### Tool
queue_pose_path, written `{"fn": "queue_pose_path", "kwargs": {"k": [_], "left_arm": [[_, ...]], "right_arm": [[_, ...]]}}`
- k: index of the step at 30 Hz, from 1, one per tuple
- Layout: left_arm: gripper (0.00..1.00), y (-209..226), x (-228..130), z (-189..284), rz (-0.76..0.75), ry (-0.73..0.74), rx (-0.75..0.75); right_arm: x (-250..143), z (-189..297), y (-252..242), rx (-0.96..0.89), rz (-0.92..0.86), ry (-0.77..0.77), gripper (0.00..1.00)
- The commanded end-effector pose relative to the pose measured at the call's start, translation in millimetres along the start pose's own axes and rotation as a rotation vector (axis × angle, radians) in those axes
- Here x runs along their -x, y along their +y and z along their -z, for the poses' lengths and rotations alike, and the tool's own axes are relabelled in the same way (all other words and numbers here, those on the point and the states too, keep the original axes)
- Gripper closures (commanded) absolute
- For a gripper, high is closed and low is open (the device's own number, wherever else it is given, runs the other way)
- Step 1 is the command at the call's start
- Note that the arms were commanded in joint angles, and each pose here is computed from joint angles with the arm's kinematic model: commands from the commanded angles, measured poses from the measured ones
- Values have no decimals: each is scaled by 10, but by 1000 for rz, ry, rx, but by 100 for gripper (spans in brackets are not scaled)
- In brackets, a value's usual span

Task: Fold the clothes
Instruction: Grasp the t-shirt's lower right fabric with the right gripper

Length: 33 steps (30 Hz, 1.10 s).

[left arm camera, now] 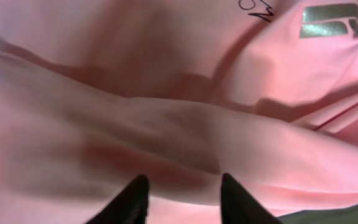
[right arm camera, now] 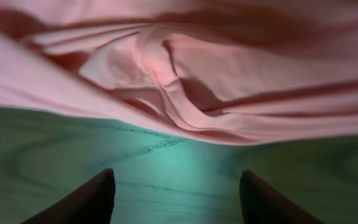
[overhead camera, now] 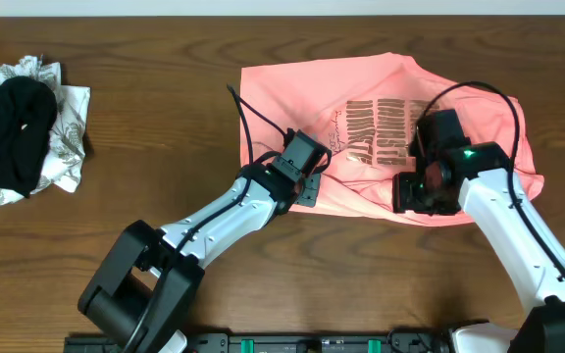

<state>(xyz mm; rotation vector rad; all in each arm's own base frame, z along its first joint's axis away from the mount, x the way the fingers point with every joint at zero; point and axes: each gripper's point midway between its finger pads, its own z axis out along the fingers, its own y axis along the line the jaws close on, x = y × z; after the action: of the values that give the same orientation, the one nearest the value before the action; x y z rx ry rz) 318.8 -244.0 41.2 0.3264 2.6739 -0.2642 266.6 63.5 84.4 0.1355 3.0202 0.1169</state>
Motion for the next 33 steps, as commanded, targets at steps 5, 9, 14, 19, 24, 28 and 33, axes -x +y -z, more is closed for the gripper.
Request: {"fn": "queue_pose_path", "kwargs": {"k": [5,9,14,19,24,28,33], "left_arm": [[40,26,89,19,-4,-24,22],[37,30,78,18,-5,-20,24],[35,38,60,18,-6,-12,27],[34,40,55,18,-5,-10,28],[33,49,37,18,-6,-3,31],[33,49,36,18,-6,-2,31],[33,49,36,17,-6,-2,31]], "right_arm": [[-248,-235,102,13,-430,70,63],[-387,-431,89,14,-644,96,71],[-284,-499,64,26,-755,43,69],[-145,-499,36,27,-812,-23,64],[-125,-502,7,17,-859,-40,55],[-128,-504,7,17,-876,-39,56],[-180,-538,-13,7,-925,-28,63]]}}
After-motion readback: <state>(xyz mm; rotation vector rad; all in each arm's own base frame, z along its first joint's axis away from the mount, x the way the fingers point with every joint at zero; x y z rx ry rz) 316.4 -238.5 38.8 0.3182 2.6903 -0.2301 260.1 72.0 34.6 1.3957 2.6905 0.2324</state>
